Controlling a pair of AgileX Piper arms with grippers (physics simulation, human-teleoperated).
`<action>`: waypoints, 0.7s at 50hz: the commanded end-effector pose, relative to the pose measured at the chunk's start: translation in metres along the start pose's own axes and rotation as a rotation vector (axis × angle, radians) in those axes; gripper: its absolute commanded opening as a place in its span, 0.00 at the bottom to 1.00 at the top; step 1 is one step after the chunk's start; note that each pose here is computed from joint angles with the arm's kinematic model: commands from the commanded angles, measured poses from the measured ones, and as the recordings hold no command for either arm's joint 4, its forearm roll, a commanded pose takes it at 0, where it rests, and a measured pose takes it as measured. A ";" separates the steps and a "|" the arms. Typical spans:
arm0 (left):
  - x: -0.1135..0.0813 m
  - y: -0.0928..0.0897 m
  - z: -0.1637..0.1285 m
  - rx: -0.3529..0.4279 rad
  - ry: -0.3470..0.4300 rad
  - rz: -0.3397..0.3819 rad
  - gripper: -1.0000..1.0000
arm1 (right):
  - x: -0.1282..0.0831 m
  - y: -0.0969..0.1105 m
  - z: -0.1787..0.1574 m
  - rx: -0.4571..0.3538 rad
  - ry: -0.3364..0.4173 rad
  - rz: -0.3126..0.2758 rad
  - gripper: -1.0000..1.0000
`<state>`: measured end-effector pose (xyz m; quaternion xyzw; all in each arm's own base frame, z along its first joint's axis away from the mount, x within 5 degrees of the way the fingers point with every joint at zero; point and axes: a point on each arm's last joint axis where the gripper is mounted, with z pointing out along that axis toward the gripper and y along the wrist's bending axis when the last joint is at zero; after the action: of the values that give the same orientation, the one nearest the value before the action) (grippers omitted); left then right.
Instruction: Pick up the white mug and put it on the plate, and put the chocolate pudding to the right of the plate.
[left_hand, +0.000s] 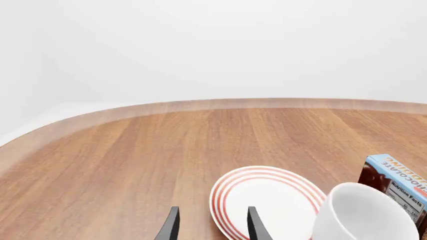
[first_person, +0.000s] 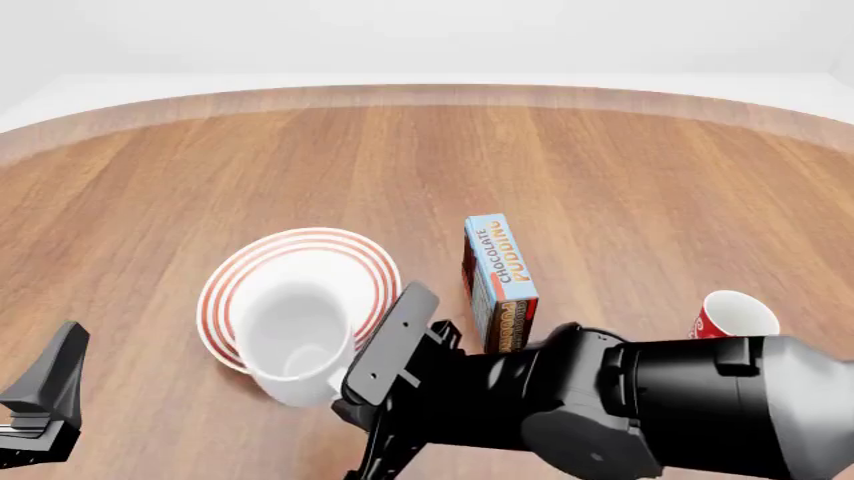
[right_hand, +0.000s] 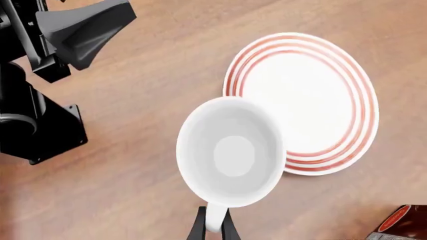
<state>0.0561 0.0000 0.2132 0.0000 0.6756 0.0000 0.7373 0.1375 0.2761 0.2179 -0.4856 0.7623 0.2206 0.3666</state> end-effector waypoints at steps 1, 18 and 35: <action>0.000 0.000 0.000 0.000 0.000 0.000 1.00 | -0.006 -0.008 -0.005 0.020 -0.029 0.010 0.00; 0.000 0.000 0.000 0.000 0.000 0.000 1.00 | -0.022 -0.014 -0.008 0.035 -0.060 0.025 0.00; 0.000 0.000 0.000 0.000 0.000 0.000 1.00 | -0.039 -0.021 -0.009 0.050 -0.083 0.058 0.00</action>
<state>0.0561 0.0000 0.2132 0.0000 0.6756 0.0000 0.7373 0.1571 0.2801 0.2448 -0.4545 0.7646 0.2285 0.3957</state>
